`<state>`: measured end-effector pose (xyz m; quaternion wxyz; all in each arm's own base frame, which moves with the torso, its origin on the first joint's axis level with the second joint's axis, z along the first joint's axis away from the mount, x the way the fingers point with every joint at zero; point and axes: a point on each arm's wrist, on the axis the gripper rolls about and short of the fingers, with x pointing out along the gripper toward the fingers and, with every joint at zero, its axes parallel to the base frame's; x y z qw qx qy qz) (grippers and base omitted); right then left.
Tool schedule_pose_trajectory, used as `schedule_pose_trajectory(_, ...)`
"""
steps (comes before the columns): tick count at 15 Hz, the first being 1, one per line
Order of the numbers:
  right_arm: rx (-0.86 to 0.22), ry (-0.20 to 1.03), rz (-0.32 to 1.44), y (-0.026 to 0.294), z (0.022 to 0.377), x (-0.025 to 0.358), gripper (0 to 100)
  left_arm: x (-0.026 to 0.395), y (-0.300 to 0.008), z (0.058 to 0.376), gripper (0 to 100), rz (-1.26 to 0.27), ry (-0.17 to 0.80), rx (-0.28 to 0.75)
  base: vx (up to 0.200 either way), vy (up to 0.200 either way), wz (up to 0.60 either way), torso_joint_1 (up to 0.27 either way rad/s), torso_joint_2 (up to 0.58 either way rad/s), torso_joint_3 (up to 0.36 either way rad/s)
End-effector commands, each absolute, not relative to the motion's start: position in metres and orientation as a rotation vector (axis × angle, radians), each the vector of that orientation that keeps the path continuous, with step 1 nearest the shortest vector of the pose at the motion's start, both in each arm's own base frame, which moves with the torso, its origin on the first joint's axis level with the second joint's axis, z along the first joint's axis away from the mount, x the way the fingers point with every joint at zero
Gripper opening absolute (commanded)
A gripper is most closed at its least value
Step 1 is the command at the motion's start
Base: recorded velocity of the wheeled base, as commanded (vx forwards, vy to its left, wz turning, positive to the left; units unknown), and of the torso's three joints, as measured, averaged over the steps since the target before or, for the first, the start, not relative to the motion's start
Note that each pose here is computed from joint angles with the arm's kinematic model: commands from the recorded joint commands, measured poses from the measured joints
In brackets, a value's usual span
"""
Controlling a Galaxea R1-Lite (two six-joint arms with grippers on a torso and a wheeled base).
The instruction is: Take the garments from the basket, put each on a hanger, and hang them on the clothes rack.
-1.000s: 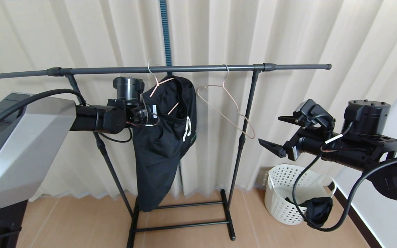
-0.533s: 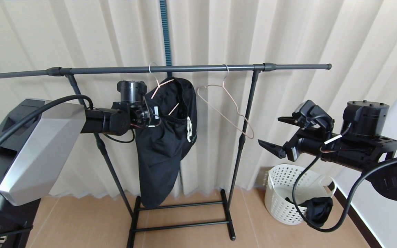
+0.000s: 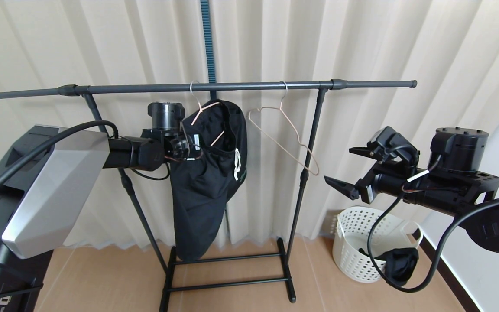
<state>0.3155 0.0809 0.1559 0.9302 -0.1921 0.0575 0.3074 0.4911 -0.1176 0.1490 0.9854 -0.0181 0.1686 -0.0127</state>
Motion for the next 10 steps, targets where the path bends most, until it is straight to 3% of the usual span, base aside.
schedule_pose_trajectory(1,-0.393,0.118,0.632,0.081,0.155,0.316,100,0.490,-0.117,0.153,100,-0.024,0.333,-0.038,0.000,0.000,0.00,0.000,0.00,0.000)
schedule_pose_trajectory(6,-0.392,0.107,0.632,0.080,0.159,0.314,100,0.471,-0.112,0.172,100,-0.024,0.330,-0.037,0.000,0.000,0.00,0.000,0.00,0.000)
schedule_pose_trajectory(10,-0.369,0.028,0.601,0.073,0.173,0.303,100,0.426,-0.103,0.193,100,-0.039,0.368,-0.029,0.000,0.000,0.00,0.000,0.00,0.000)
